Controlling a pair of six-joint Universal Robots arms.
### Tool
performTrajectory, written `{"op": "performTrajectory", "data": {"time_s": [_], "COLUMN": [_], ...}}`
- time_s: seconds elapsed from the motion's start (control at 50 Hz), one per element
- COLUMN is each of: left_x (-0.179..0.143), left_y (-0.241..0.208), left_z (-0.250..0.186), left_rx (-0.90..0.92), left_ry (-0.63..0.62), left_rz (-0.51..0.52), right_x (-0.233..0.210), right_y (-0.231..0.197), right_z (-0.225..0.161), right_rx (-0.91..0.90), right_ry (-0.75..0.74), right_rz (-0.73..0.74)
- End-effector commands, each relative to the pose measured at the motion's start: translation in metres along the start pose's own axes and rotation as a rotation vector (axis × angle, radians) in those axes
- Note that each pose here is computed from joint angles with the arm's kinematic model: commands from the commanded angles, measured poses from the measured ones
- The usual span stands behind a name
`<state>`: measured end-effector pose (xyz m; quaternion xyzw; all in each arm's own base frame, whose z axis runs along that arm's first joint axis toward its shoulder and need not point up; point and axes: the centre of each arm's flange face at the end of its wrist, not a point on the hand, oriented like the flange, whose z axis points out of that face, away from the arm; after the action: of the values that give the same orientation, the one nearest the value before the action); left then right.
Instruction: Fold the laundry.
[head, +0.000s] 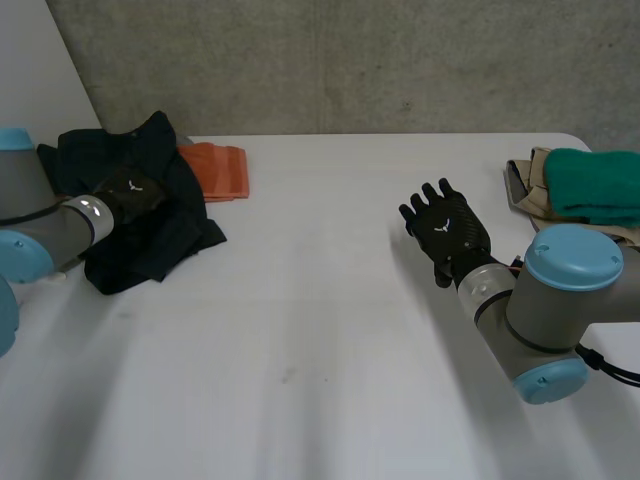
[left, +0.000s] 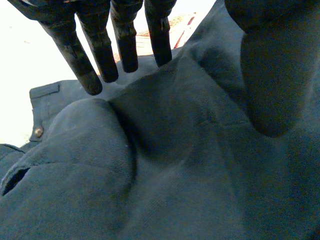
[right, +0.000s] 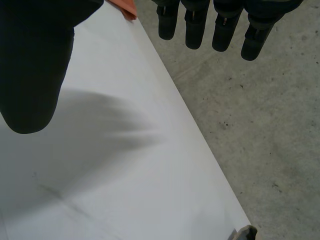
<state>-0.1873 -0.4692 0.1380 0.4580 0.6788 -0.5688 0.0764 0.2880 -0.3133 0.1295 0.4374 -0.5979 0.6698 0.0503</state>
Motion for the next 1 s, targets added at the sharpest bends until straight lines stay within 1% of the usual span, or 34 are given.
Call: {"op": "performTrajectory", "data": {"time_s": [0.02,0.16,0.24,0.26,0.32,0.34,0.4,0.42,0.48,0.5,0.52,0.54,0.58,0.6,0.64,0.66,0.68,0.7,0.74,0.76,0.82,0.88,0.94,0.96,1.0], "left_x": [0.006,0.005,0.006,0.006,0.009,0.013,0.023,0.030,0.049,0.062,0.070,0.084,0.102,0.119,0.135,0.150,0.159,0.179,0.197,0.214,0.241,0.245,0.225,0.207,0.187], "left_y": [0.007,0.000,-0.017,-0.029,-0.053,-0.073,-0.107,-0.129,-0.163,-0.182,-0.191,-0.205,-0.216,-0.225,-0.234,-0.238,-0.239,-0.236,-0.234,-0.231,-0.224,-0.222,-0.232,-0.235,-0.235], "left_z": [0.015,0.014,0.006,0.000,-0.013,-0.024,-0.044,-0.059,-0.082,-0.098,-0.105,-0.117,-0.126,-0.134,-0.139,-0.142,-0.141,-0.140,-0.139,-0.140,-0.142,-0.146,-0.155,-0.158,-0.160], "left_rx": [0.038,0.013,0.014,0.028,0.053,0.077,0.120,0.153,0.206,0.241,0.258,0.287,0.311,0.331,0.354,0.360,0.358,0.338,0.317,0.296,0.249,0.222,0.244,0.252,0.256], "left_ry": [-0.035,-0.072,-0.077,-0.071,-0.059,-0.045,-0.024,-0.012,0.025,0.054,0.069,0.100,0.139,0.173,0.197,0.216,0.226,0.248,0.276,0.303,0.357,0.371,0.333,0.287,0.232], "left_rz": [0.059,0.112,0.115,0.112,0.083,0.048,-0.017,-0.058,-0.117,-0.147,-0.161,-0.180,-0.198,-0.213,-0.227,-0.245,-0.256,-0.277,-0.297,-0.312,-0.336,-0.336,-0.315,-0.301,-0.283], "right_x": [0.001,0.002,0.003,0.005,0.008,0.010,0.015,0.018,0.027,0.031,0.034,0.039,0.045,0.049,0.055,0.060,0.063,0.069,0.074,0.079,0.084,0.086,0.086,0.085,0.085], "right_y": [0.003,0.004,0.004,0.003,0.003,0.004,0.003,0.003,0.003,0.003,0.003,0.003,0.003,0.004,0.005,0.007,0.007,0.010,0.012,0.014,0.016,0.018,0.019,0.019,0.017], "right_z": [0.001,0.001,0.001,0.002,0.002,0.003,0.004,0.005,0.006,0.007,0.007,0.008,0.009,0.009,0.010,0.012,0.013,0.013,0.013,0.014,0.014,0.013,0.012,0.011,0.010], "right_rx": [-0.008,-0.010,-0.012,-0.009,-0.008,-0.010,-0.006,-0.006,-0.008,-0.009,-0.010,-0.011,-0.010,-0.015,-0.020,-0.025,-0.026,-0.041,-0.057,-0.076,-0.102,-0.139,-0.163,-0.168,-0.177], "right_ry": [0.004,0.006,0.008,0.014,0.022,0.029,0.040,0.050,0.071,0.084,0.091,0.106,0.122,0.138,0.157,0.176,0.188,0.210,0.230,0.254,0.278,0.279,0.262,0.257,0.244], "right_rz": [0.000,0.000,-0.001,-0.002,-0.001,0.003,0.002,0.003,0.007,0.010,0.013,0.021,0.031,0.043,0.057,0.072,0.081,0.102,0.120,0.140,0.166,0.196,0.220,0.225,0.241]}}
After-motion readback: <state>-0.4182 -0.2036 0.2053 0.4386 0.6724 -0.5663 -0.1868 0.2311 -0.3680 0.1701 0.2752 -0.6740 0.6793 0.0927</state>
